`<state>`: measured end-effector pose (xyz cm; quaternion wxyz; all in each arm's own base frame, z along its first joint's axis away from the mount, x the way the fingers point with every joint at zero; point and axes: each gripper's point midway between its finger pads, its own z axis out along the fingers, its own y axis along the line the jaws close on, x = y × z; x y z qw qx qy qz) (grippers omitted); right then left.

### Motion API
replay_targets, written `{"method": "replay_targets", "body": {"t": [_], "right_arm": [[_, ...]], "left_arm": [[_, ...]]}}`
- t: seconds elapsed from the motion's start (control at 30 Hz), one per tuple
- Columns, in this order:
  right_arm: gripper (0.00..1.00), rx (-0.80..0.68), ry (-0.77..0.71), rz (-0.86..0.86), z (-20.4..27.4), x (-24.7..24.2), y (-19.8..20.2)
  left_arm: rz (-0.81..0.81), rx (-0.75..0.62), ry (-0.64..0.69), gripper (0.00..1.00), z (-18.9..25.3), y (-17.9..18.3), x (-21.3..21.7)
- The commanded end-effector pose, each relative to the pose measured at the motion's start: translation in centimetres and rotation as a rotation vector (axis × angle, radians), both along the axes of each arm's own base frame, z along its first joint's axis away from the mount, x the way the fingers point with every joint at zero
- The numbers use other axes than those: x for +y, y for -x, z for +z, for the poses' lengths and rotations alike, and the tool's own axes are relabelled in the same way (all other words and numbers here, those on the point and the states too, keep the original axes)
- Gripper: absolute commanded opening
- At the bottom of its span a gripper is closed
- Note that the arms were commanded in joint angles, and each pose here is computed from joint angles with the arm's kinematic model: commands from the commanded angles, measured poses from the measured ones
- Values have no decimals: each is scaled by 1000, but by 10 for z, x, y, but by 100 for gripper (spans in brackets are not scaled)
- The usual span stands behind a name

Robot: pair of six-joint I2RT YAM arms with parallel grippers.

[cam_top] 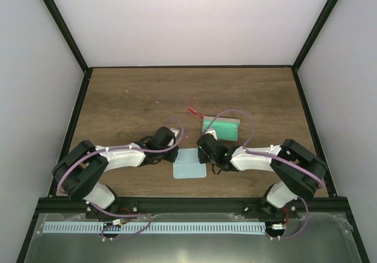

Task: Organize the sunglasses
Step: Fold the glasses cleaning cloth at the center of the board.

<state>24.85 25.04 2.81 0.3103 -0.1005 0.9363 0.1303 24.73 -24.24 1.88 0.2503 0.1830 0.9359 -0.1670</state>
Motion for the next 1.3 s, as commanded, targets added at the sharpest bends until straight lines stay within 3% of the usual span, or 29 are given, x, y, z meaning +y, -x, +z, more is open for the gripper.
{"method": "replay_targets", "body": {"t": [0.0,0.47,0.93,1.27], "right_arm": [[34,-23,-2,-17,7,6,-13],[24,6,41,-40,-10,4,-14],[1,17,38,-51,-12,4,-13],[1,-7,-2,-45,6,6,-12]], "left_arm": [[-5,7,-13,4,-4,1,0],[-4,16,-11,4,-6,2,0],[-9,20,-7,4,-7,2,-2],[-39,-23,24,4,6,4,-11]]}}
